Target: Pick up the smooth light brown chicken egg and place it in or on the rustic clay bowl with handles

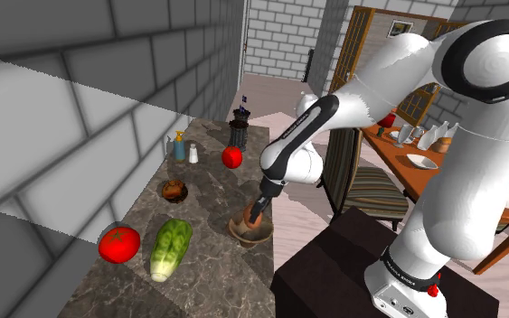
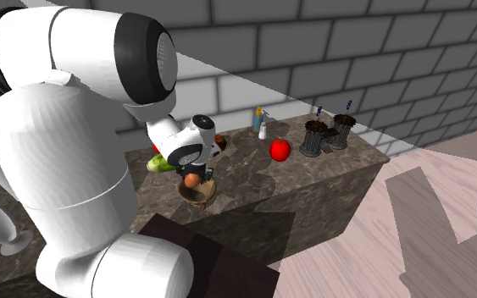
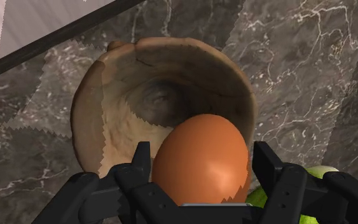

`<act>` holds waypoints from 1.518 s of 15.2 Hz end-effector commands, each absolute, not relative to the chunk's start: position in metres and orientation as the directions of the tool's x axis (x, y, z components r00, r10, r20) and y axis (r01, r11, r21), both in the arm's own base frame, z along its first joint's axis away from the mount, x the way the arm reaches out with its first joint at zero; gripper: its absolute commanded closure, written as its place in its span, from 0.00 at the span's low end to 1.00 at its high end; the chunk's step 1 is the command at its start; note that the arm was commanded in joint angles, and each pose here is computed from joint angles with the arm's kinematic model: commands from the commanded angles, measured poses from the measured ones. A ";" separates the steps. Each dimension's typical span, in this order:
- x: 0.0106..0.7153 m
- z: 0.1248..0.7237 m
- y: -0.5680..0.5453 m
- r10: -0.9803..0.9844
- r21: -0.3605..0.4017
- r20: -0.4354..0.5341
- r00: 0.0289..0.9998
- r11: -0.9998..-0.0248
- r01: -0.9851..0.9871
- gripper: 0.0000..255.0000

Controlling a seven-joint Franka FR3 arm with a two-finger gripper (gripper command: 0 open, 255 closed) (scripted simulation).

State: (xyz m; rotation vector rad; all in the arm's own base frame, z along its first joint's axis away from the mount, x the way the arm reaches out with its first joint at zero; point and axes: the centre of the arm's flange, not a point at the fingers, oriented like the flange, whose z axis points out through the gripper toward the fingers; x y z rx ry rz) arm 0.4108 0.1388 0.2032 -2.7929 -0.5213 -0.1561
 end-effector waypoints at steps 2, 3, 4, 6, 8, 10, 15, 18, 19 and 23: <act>0.411 0.188 0.139 0.336 -0.267 0.159 0.928 -0.891 0.368 1.00; 0.411 0.180 0.139 0.336 -0.267 0.159 0.928 -0.891 0.368 1.00; 0.411 0.180 0.139 0.336 -0.267 0.159 0.928 -0.891 0.368 1.00; 0.411 0.180 0.139 0.336 -0.267 0.159 0.928 -0.891 0.368 1.00; 0.411 0.180 0.139 0.336 -0.267 0.159 0.928 -0.891 0.368 1.00; 0.411 0.180 0.139 0.336 -0.267 0.159 0.928 -0.891 0.368 1.00; 0.411 0.180 0.139 0.336 -0.267 0.159 0.928 -0.891 0.368 0.00; 0.410 0.192 0.135 0.336 -0.267 0.159 0.928 -0.891 0.368 0.00; 0.409 0.205 0.131 0.336 -0.267 0.159 0.928 -0.891 0.368 0.00; 0.408 0.227 0.123 0.336 -0.267 0.159 0.928 -0.891 0.368 0.00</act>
